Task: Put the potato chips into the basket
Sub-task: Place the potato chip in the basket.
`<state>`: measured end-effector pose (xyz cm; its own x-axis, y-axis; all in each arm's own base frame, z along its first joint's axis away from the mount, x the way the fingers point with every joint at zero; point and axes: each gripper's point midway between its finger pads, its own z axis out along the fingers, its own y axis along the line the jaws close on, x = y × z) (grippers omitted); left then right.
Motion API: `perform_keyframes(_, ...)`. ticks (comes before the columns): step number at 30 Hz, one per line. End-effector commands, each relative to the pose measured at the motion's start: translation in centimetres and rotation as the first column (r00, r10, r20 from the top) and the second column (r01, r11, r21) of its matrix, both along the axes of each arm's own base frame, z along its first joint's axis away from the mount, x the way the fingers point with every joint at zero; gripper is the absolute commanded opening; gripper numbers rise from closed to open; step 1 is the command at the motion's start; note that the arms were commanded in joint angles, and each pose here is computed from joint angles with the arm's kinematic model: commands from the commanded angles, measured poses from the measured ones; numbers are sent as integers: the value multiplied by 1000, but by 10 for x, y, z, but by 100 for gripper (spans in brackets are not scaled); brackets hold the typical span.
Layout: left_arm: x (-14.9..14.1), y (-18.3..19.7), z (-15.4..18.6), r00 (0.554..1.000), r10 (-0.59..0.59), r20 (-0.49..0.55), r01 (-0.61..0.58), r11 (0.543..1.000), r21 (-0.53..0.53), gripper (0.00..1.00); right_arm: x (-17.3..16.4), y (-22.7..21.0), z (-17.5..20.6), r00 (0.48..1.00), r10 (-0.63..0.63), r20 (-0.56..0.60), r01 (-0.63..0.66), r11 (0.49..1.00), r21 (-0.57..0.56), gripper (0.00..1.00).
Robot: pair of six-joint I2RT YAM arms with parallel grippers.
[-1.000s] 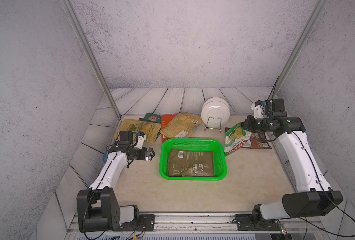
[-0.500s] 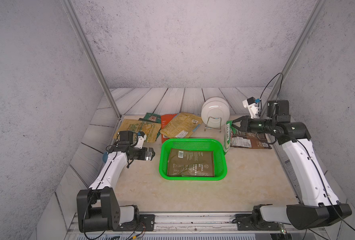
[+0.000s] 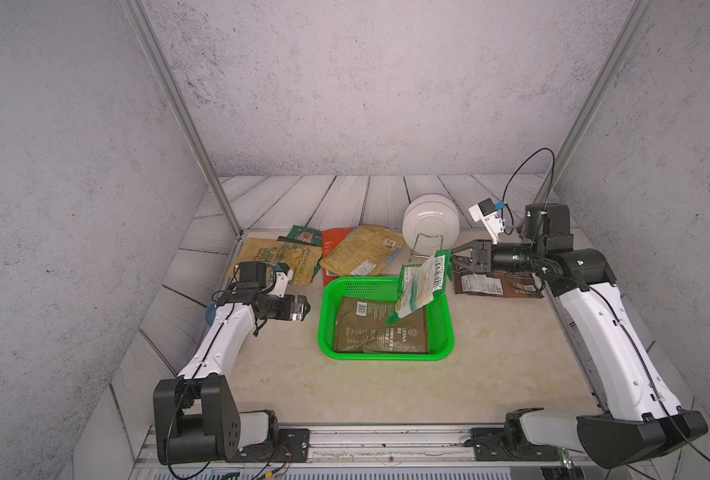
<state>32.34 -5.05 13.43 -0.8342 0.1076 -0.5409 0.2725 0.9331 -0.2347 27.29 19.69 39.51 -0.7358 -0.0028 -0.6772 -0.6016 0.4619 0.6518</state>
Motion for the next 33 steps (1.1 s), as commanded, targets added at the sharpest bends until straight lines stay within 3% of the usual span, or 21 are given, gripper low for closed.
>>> perform_keyframes(1,2,-4,1,1000,-22,-3,22,1000,-2,100,-13,2,8,997,49,60,-50,998,25,0)
perform_keyframes(8,1,-4,1,1000,-24,-5,24,1000,-6,100,-14,2,-21,999,52,-8,-52,999,-3,0)
perform_keyframes(19,1,-6,3,1000,-29,-1,29,999,-13,100,-13,-17,-82,989,-53,-136,27,983,-184,0)
perform_keyframes(33,1,-6,4,1000,-29,1,29,1000,-11,100,-7,0,-92,985,-24,-171,-3,988,-152,0)
